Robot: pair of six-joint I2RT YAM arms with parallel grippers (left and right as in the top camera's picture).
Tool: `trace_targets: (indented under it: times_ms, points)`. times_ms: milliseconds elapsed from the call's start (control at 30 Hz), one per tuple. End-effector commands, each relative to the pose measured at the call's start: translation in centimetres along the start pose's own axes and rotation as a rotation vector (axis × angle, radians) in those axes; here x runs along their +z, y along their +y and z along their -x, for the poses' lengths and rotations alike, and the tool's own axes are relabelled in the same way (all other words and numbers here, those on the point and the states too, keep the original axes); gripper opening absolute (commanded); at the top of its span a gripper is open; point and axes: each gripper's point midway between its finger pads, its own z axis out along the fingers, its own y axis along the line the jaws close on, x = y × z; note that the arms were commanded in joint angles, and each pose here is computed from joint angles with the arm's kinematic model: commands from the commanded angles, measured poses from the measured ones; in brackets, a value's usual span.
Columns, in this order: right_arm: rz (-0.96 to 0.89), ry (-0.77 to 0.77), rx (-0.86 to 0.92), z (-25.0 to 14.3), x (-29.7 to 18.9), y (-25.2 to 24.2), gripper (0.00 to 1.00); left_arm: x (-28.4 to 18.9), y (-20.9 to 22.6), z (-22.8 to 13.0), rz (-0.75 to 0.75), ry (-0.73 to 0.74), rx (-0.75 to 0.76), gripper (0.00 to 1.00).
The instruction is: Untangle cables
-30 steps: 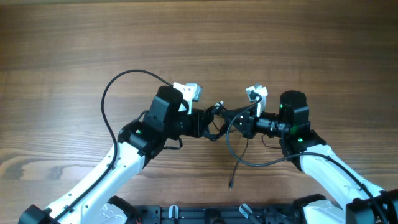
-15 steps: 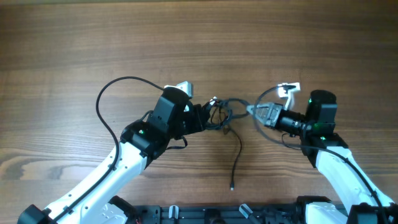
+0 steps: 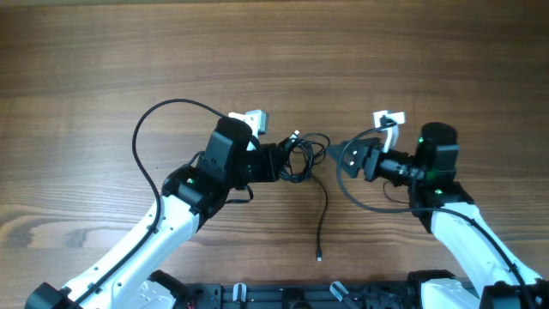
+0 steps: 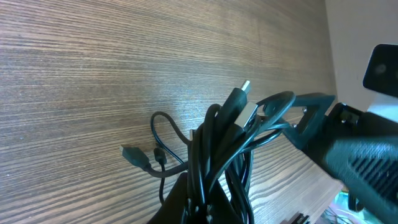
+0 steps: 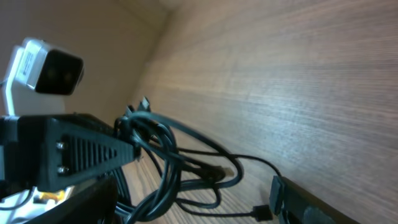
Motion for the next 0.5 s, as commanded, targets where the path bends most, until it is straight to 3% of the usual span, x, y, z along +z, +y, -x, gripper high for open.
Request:
trace_targets:
  times_ms: [0,200,333,467]
  points:
    - [-0.115,0.040,-0.020,-1.7,1.7,-0.6,0.81,-0.1,-0.2,-0.1,-0.016,0.004,0.017,0.04]
    - [-0.414,-0.131,0.125,-0.1,2.1,-4.2,0.97,-0.2,-1.3,-1.3,-0.082,0.072,0.004,0.04]
    - [-0.332,-0.285,0.068,3.9,2.1,-2.1,1.00,-0.6,-2.9,-2.9,-0.186,0.154,0.095,0.04]
    - [-0.291,-0.352,0.071,5.5,1.9,-1.1,1.00,-0.7,-2.1,-4.4,-0.167,0.217,0.119,0.04]
